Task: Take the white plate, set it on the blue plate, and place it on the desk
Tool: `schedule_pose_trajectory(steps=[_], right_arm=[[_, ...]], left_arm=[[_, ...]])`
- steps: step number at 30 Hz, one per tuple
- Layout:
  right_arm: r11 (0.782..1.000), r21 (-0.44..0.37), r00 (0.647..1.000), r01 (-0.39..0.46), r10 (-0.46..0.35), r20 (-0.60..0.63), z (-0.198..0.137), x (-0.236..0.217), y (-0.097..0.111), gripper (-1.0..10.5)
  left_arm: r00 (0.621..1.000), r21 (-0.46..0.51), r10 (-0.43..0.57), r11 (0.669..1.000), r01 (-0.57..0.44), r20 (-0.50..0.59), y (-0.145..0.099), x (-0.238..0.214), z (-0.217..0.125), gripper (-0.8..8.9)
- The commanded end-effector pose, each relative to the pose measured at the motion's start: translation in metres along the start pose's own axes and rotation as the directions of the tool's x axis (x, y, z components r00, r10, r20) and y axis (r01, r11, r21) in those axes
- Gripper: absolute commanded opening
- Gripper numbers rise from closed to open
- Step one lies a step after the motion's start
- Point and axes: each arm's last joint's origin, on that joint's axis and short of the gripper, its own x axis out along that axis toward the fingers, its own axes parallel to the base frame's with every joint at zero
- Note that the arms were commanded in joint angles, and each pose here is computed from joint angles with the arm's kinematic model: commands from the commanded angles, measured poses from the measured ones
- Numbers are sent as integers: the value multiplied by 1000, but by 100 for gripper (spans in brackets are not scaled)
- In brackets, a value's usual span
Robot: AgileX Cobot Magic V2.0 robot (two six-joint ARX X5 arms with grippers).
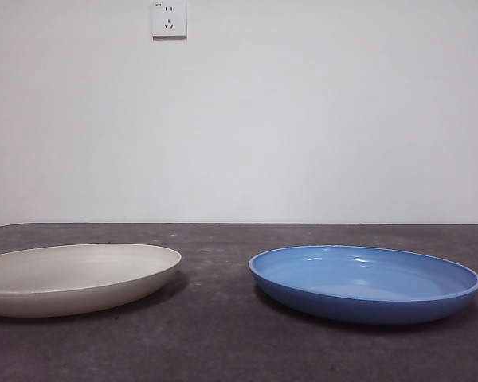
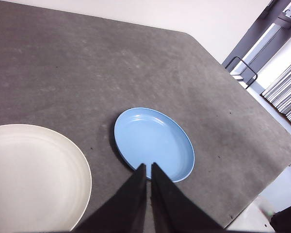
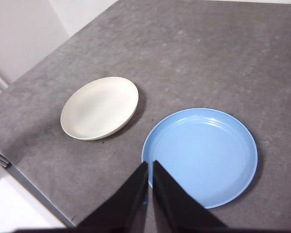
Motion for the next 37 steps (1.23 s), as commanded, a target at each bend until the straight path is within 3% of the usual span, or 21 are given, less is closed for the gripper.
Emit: schedule_pose_trajectory(steps=[1, 3, 8, 10, 19, 27, 37], right_arm=[[1000, -24, 1000, -2, 2, 18, 4, -3, 2, 12], [1000, -29, 1000, -6, 6, 17, 4, -3, 2, 75], [1000, -26, 1000, -5, 5, 17, 4, -3, 2, 446], [1000, -26, 1000, -3, 4, 17, 3, -3, 2, 500], [1000, -25, 1000, 2, -1, 18, 3, -3, 2, 550], [1000, 7, 1000, 5, -5, -5, 1, -3, 1, 550], [992, 126, 996, 23, -12, -85, -7, -3, 0, 549]], left_arm=[[1000, 22, -16, 1000, 16, 18, -3, -3, 5, 41], [1000, 23, -17, 1000, 16, 19, -3, -3, 5, 113], [999, 19, -19, 1000, 18, 27, -4, -3, 6, 644], [1000, 18, -18, 1000, 18, 25, -4, -3, 6, 746], [1000, -41, -11, 999, 11, -1, -4, -3, 4, 750], [980, -189, 78, 975, -113, -182, 6, 7, 15, 750], [887, -301, 177, 897, -324, -427, 72, 64, 24, 750]])
